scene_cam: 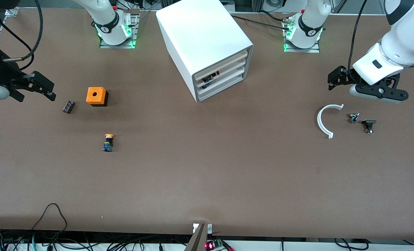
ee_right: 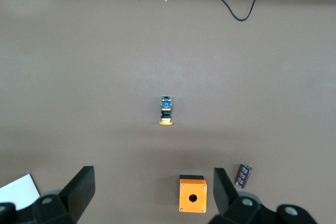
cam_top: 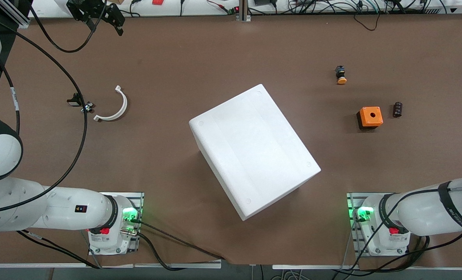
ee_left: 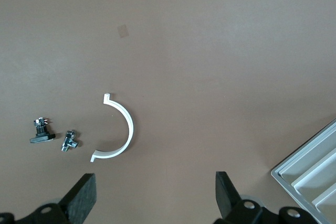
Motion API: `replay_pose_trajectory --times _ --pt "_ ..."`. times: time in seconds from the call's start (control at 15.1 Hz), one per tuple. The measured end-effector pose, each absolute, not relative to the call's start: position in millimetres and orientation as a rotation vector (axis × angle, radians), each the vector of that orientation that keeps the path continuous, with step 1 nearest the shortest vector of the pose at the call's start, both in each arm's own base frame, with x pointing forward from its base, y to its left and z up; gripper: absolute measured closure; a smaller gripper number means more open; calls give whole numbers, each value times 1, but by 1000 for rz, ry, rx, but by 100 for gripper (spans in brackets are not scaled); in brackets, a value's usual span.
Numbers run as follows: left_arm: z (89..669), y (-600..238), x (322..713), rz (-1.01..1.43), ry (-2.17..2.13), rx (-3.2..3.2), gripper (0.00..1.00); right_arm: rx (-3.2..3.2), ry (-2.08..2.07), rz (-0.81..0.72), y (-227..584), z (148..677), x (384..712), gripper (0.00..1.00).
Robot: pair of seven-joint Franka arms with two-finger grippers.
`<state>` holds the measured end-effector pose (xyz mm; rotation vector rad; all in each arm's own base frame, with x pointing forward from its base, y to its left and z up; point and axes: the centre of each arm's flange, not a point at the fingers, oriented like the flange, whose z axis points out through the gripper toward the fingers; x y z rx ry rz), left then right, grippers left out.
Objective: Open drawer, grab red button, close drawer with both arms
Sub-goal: 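Move the left gripper toward the drawer handle while the right gripper approaches the cabinet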
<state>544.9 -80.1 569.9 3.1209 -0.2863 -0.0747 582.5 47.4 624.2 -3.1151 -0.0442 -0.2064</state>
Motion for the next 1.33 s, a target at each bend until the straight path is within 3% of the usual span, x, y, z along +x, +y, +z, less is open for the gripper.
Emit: replay_pose_trajectory --times 0.6,1.0,1.33 --pt "569 -79 544 -92 -282 3120 0 -3126 -25 -155 44 610 587 0" --pt "568 -97 518 -415 -324 2945 0 -3154 -40 16 50 549 604 0" --pt "536 -119 520 -587 -393 2661 0 -3141 -22 139 58 503 615 0"
